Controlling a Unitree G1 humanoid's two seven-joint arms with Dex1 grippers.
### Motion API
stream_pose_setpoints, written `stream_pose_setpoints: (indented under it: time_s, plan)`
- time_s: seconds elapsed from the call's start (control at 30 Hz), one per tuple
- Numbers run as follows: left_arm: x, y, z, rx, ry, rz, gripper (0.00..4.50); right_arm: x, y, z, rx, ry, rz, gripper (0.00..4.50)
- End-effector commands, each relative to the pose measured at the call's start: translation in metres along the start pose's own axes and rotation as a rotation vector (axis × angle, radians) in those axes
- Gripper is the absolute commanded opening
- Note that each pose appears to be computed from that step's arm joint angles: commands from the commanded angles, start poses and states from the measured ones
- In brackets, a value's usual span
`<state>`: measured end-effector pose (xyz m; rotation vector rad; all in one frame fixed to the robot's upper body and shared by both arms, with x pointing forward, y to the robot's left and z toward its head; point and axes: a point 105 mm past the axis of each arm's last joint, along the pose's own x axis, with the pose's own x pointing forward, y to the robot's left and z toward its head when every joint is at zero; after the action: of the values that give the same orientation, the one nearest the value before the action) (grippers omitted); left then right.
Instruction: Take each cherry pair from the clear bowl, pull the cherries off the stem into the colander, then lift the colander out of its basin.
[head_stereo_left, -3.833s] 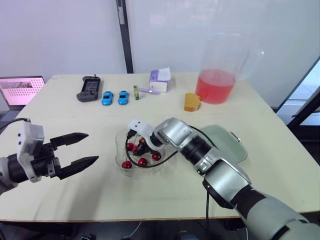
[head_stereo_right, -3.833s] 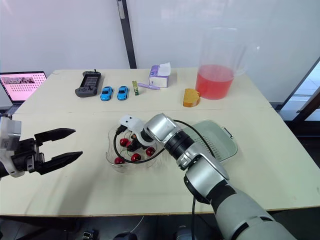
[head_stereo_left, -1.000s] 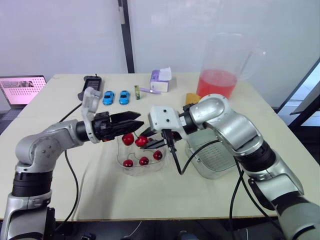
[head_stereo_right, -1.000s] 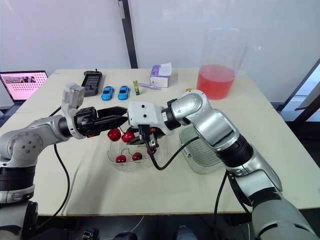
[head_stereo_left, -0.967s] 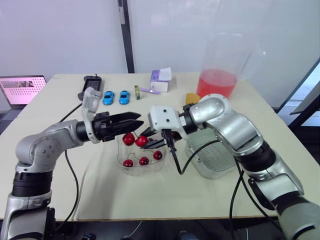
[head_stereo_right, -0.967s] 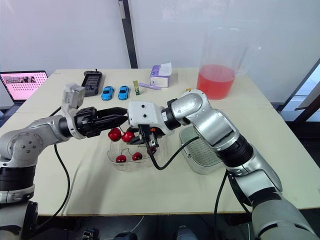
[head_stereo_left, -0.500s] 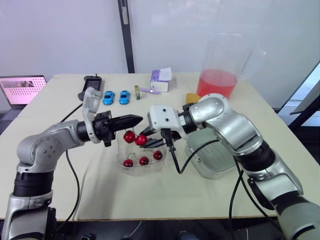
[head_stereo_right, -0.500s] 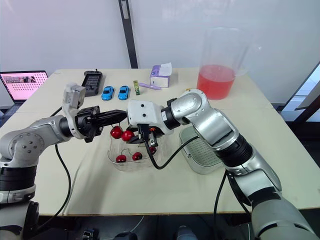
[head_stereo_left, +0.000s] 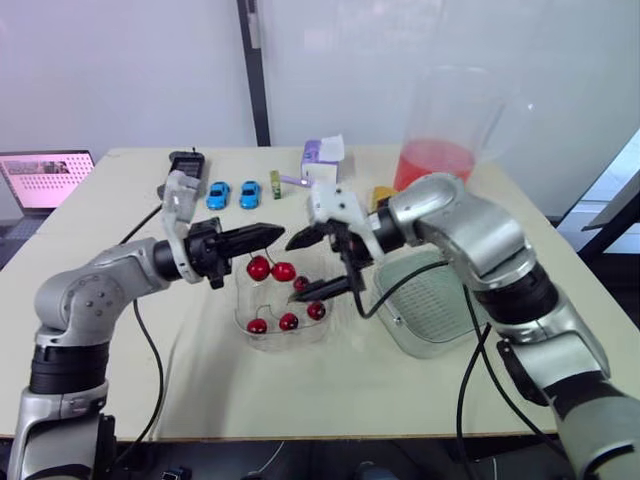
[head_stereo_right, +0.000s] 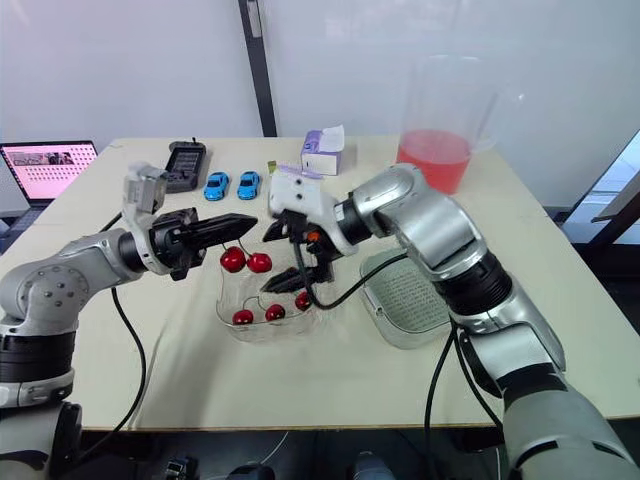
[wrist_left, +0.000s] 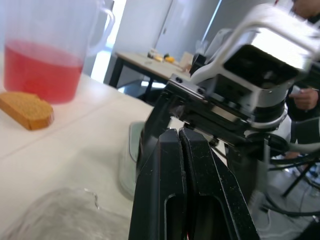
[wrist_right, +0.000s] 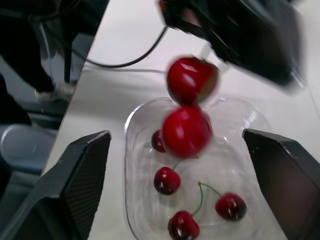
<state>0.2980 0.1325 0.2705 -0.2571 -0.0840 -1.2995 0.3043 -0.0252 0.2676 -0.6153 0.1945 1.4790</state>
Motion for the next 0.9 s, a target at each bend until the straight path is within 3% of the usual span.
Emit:
stream_pose_setpoints:
  time_s: [0.03, 0.17, 0.3, 0.63, 0.9]
  plan:
    - [-0.004, -0.012, 0.026, 0.068, -0.087, -0.023, 0.00, -0.032, -0.010, 0.011, 0.036, -0.060, -0.080, 4.47]
    - [-0.009, -0.018, 0.032, 0.071, -0.106, -0.021, 0.00, -0.062, -0.018, 0.002, 0.197, -0.150, -0.187, 4.47]
    - [-0.011, -0.018, 0.032, 0.073, -0.113, -0.010, 0.00, -0.066, -0.011, -0.011, 0.278, -0.179, -0.218, 4.47]
    - [-0.007, -0.014, 0.028, 0.060, -0.119, -0.016, 0.00, -0.021, 0.008, -0.019, 0.289, -0.171, -0.183, 4.47]
    - [-0.005, -0.014, 0.028, 0.058, -0.123, -0.026, 0.00, 0.008, 0.003, 0.011, 0.244, -0.243, -0.129, 4.47]
